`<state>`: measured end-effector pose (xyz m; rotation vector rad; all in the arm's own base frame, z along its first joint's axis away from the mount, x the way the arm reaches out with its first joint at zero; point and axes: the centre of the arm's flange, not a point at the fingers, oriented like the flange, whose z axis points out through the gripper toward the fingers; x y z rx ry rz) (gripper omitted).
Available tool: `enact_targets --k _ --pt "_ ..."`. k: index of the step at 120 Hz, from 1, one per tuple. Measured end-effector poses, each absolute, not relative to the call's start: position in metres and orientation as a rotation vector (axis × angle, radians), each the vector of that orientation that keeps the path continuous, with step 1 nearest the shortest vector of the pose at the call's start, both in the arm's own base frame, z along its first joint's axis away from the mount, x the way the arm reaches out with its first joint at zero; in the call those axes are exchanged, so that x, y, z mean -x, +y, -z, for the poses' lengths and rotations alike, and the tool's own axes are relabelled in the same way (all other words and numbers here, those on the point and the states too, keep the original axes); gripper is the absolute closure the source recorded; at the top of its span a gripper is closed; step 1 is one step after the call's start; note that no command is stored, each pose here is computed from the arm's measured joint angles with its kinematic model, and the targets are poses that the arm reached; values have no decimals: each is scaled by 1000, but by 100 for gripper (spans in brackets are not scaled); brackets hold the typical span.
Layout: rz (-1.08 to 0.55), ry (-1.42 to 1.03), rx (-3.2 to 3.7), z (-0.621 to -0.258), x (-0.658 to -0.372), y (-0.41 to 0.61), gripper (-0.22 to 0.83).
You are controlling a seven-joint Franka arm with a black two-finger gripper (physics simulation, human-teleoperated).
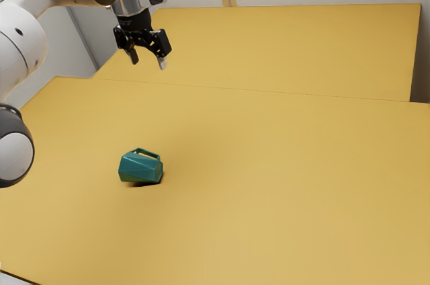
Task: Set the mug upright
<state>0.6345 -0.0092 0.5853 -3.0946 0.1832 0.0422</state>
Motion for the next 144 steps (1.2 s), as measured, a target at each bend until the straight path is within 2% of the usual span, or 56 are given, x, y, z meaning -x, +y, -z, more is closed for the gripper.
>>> enact_targets --k 36,56,74,97,121,144 --pt "-37 176 3091 -588 -634 -6 0" --pt "-58 180 3092 -592 -611 -4 0" --pt "-174 73 3125 -567 -571 42 0" --pt "-285 -117 3280 -509 -535 117 0" --pt "-277 -237 3401 -467 -509 178 0" --pt "-255 -181 3479 -441 -497 199 0"
